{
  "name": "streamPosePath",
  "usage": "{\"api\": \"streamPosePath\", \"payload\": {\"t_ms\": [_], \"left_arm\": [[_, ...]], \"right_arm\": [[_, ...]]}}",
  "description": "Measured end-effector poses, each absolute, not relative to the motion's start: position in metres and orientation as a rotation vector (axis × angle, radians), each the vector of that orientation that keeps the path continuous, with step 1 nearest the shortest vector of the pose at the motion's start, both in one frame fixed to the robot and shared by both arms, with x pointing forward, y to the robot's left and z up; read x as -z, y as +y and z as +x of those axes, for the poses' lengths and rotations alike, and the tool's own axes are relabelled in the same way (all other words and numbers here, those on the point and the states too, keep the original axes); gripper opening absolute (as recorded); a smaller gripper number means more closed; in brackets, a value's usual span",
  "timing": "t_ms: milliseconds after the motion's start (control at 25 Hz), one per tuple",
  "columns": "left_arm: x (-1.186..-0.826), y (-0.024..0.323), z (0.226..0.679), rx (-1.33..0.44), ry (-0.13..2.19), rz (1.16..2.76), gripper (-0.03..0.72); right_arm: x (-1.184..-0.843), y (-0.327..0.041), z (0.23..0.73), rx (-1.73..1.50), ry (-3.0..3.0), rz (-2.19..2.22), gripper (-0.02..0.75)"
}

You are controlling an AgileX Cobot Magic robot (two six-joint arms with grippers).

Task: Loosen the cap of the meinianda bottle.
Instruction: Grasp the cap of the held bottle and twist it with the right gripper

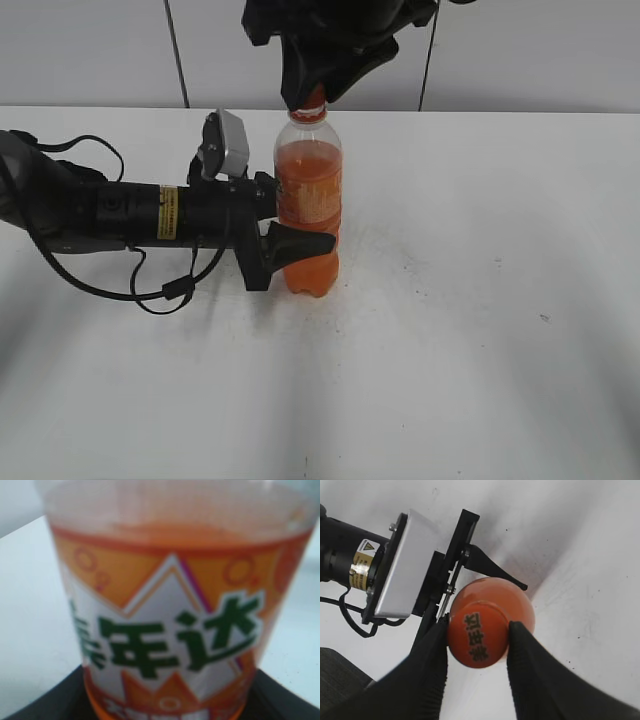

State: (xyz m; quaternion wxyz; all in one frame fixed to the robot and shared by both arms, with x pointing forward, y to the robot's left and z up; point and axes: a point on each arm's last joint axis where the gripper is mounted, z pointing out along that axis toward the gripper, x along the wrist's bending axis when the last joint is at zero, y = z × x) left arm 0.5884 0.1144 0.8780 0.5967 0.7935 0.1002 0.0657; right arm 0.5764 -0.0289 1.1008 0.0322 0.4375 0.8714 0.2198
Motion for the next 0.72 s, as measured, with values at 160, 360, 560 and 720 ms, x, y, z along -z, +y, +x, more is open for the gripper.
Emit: {"api": "streamPosePath", "payload": {"t_ms": [160,360,560,720], "left_arm": [[-0.8781,0.1146,0.5885,-0.153,0.233,1.841,0.412],[-0.878,0.1147,0.5886,-0.154,0.234,1.843,0.412],[-0.8776,0.1145,0.5888,-0.153,0.241,1.841,0.412],[-0.8776,0.1145,0.5888,-0.153,0.241,1.841,0.412]], "right_arm": [[-1.1008,-0.0289,0.5764,-0.675,2.693,1.317,0.277],[-1.1011,-0.0304,0.5777,-0.648,2.711,1.202,0.274],[-1.1007,-0.0305,0.5781,-0.562,2.814,0.607,0.274],[-1.101,-0.0306,0.5784,-0.494,2.824,0.138,0.274]]}}
